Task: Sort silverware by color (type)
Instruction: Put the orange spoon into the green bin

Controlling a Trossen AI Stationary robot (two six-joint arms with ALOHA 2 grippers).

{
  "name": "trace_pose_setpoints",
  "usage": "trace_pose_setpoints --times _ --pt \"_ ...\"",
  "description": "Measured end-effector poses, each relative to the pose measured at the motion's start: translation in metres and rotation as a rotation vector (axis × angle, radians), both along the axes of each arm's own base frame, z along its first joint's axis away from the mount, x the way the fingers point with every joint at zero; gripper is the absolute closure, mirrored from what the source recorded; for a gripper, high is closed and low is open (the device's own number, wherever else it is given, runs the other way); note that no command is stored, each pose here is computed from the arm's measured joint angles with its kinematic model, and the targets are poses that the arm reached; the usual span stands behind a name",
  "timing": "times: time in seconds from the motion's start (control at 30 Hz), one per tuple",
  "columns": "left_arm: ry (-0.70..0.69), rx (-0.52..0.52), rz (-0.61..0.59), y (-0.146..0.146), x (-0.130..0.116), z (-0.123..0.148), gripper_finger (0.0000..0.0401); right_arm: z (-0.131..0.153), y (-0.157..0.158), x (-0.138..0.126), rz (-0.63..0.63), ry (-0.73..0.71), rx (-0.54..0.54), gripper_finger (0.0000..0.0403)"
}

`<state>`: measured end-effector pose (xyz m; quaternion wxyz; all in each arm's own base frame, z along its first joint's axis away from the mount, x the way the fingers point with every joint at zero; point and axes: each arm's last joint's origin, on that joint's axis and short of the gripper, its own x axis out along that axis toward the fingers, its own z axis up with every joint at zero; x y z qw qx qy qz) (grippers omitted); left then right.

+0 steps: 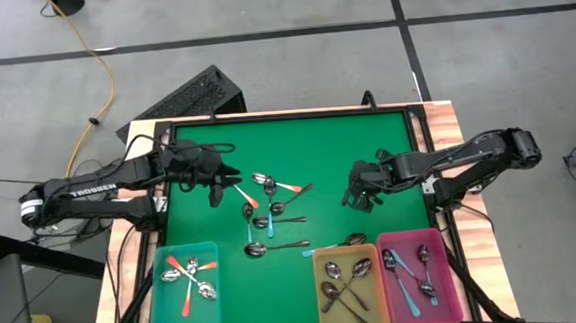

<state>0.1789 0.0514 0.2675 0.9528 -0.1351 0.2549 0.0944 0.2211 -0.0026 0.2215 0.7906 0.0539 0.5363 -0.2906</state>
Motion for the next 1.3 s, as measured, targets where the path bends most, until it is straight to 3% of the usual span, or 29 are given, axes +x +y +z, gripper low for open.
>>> trace_pose_setpoints --times 0.17,0.3,0.57,0.87,1.13,1.3 --pt "-0.01 0.029 -0.032 -0.004 0.002 0.001 0.0296 -0.029 -0.014 -0.011 -0.009 0.063 0.035 0.0276" --pt "-0.007 0.048 0.009 -0.003 0.002 0.001 0.0296 -0.047 -0.023 -0.023 -0.011 0.138 0.105 0.0276" --pt "-0.008 0.068 0.047 -0.002 0.002 0.002 0.0296 -0.059 -0.038 -0.029 0.086 0.124 0.33 0.0276" --pt "-0.001 0.082 0.076 -0.001 0.002 0.002 0.0296 -0.059 -0.059 -0.034 -0.05 0.104 0.303 0.0276" --pt "0.001 0.083 0.076 -0.001 0.002 0.002 0.0296 -0.059 -0.054 -0.032 0.01 0.101 0.336 0.0276" --pt "0.001 0.082 0.077 -0.001 0.002 0.002 0.0296 -0.072 -0.05 -0.037 -0.062 0.138 0.327 0.0276"
